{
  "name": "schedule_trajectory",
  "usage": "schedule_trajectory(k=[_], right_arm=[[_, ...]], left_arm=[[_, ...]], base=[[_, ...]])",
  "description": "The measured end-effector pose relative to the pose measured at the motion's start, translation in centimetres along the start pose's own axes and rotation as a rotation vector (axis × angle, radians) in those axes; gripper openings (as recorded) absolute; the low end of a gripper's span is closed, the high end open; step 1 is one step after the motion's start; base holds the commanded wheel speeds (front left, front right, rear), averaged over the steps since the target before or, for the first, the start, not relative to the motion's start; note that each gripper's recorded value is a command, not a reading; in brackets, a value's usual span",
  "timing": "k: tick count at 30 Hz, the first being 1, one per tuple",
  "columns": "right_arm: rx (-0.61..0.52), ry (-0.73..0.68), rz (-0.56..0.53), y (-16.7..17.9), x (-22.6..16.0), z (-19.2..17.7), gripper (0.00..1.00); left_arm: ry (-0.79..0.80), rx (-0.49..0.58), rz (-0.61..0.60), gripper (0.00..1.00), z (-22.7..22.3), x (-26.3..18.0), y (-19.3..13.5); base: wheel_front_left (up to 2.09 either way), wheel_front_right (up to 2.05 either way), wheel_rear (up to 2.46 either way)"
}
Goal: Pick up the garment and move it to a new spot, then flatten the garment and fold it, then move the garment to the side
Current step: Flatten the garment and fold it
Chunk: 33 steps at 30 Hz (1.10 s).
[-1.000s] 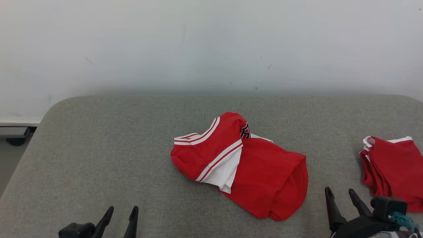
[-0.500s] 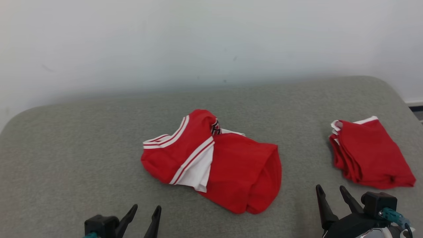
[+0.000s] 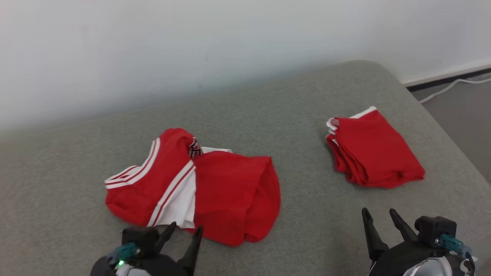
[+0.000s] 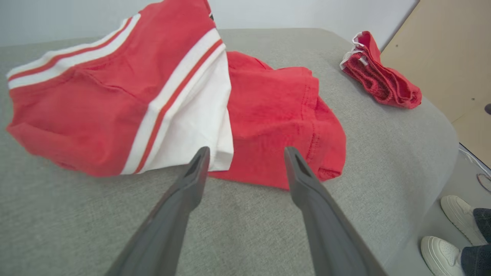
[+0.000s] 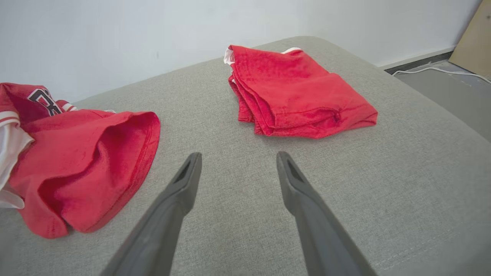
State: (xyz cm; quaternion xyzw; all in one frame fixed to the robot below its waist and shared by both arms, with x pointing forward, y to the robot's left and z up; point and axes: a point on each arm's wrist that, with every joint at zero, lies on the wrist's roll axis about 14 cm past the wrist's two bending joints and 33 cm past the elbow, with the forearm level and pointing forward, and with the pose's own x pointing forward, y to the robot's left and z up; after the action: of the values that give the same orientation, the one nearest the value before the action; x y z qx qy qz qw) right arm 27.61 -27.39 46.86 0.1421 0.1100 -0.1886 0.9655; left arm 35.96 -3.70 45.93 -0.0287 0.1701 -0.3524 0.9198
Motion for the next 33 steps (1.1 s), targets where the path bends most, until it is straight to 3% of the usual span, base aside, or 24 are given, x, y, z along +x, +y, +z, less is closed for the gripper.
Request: schedule_trajectory(k=[4, 13, 29, 30, 31, 32, 33], right_arm=[[0.006, -0.003, -0.043, -1.3, -0.4, 0.2, 1.0], [0.007, 0.013, -0.11, -3.2, -1.0, -0.3, 1.0], [0.006, 0.016, -0.094, -2.4, -0.1, -0.5, 1.0], [0.005, 0.018, -0.09, -2.3, 0.0, -0.6, 1.0], [0.005, 0.019, -0.087, -2.2, 0.0, -0.7, 1.0], [0.005, 0.02, -0.084, -2.1, 0.1, -0.7, 1.0], [0.004, 0.022, -0.08, -1.9, 0.2, -0.8, 1.0]], left_arm=[[0.028, 0.039, -0.063, 1.0, 0.3, 2.4, -1.7], [0.145, 0.187, -0.022, 1.0, -1.7, 5.6, -0.1], [0.219, 0.287, 0.08, 1.0, -3.8, 5.2, 3.5], [0.213, 0.285, 0.085, 0.76, -3.7, 5.2, 3.6], [0.212, 0.281, 0.09, 0.76, -3.7, 5.1, 3.7], [0.205, 0.277, 0.094, 0.44, -3.6, 5.0, 3.8], [0.199, 0.271, 0.098, 0.0, -3.4, 5.0, 3.8]], base=[[0.0, 0.0, 0.0], [0.0, 0.0, 0.0], [0.0, 0.0, 0.0], [0.0, 0.0, 0.0], [0.0, 0.0, 0.0], [0.0, 0.0, 0.0], [0.0, 0.0, 0.0]])
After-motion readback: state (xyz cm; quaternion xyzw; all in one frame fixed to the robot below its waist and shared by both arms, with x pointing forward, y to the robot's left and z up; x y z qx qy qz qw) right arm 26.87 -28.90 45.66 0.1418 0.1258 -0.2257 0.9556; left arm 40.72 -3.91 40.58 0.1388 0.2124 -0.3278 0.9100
